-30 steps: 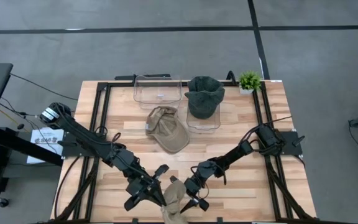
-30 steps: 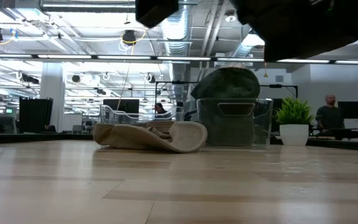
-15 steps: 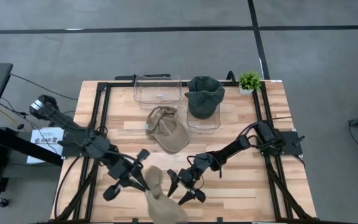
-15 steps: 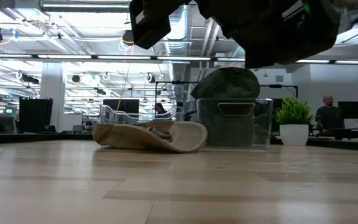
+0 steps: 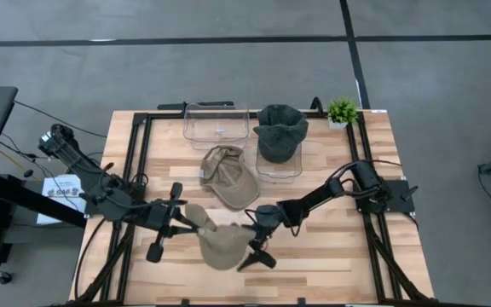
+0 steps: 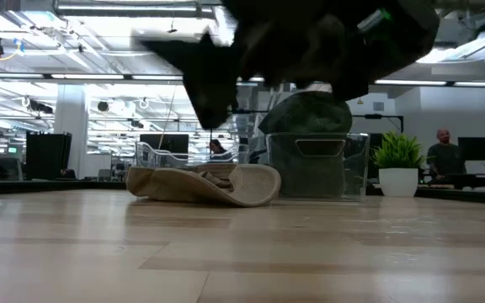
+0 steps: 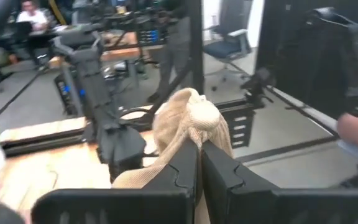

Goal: Pick & Place hat
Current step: Put the bottom brown cap into the left transparent bin

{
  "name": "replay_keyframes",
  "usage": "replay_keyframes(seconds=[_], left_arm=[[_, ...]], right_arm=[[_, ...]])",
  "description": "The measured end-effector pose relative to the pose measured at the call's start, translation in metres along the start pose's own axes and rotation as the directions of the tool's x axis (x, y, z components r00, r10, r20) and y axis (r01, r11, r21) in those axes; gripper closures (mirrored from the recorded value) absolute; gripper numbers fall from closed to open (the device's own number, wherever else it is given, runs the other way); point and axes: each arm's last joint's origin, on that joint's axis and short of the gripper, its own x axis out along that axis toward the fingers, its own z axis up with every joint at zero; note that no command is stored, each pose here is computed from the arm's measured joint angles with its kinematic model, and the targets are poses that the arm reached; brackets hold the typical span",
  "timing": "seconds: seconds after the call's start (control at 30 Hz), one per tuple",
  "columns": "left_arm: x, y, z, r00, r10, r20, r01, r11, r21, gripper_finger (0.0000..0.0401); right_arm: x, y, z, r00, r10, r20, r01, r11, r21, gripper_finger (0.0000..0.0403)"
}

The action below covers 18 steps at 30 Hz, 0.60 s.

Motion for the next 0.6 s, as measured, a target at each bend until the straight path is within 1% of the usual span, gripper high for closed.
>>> replay_keyframes(seconds=[0.07, 0.13, 0.17, 0.23, 0.3, 0.33, 0.4, 0.43, 0.53, 0.6], left_arm=[[0.001, 0.003, -0.001, 0.999, 0.031, -0.011, -0.031, 0.999, -0.008, 0.0391], [0.001, 0.005, -0.002, 0.998, 0.055, -0.017, -0.055, 0.998, -0.008, 0.0391], [0.002, 0.007, -0.002, 0.998, 0.064, -0.017, -0.064, 0.998, -0.009, 0.0391], [0.002, 0.010, -0.001, 0.997, 0.079, -0.019, -0.079, 0.997, -0.007, 0.0391], [0.000, 0.016, 0.000, 0.995, 0.096, -0.016, -0.096, 0.995, -0.008, 0.0391], [-0.002, 0.019, 0.001, 0.995, 0.103, -0.015, -0.103, 0.995, -0.006, 0.0391], [-0.008, 0.027, 0.003, 0.993, 0.121, -0.007, -0.121, 0.993, 0.002, 0.0391], [-0.011, 0.031, 0.004, 0.994, 0.113, -0.003, -0.113, 0.993, 0.011, 0.0391], [-0.019, 0.044, 0.008, 0.996, 0.092, 0.021, -0.093, 0.995, 0.044, 0.0391], [-0.026, 0.056, 0.012, 0.994, 0.101, 0.043, -0.104, 0.991, 0.080, 0.0391]], right_arm=[[-0.004, -0.004, -0.001, 0.985, -0.166, -0.045, 0.166, 0.986, 0.001, 0.0213], [-0.009, -0.007, -0.002, 0.932, -0.348, -0.099, 0.348, 0.937, -0.016, 0.0229], [-0.011, -0.008, -0.002, 0.894, -0.433, -0.120, 0.432, 0.901, -0.033, 0.0238], [-0.018, -0.010, -0.002, 0.800, -0.579, -0.156, 0.577, 0.814, -0.064, 0.0258], [-0.024, -0.009, 0.000, 0.717, -0.675, -0.173, 0.672, 0.736, -0.088, 0.0278], [-0.027, -0.009, 0.002, 0.679, -0.711, -0.183, 0.707, 0.700, -0.098, 0.0288], [-0.031, -0.006, 0.005, 0.629, -0.752, -0.196, 0.749, 0.654, -0.107, 0.0307], [-0.034, -0.004, 0.007, 0.615, -0.760, -0.209, 0.757, 0.644, -0.112, 0.0317], [-0.040, 0.005, 0.012, 0.596, -0.760, -0.260, 0.758, 0.639, -0.131, 0.0349], [-0.044, 0.011, 0.015, 0.581, -0.763, -0.283, 0.761, 0.632, -0.146, 0.0377]])
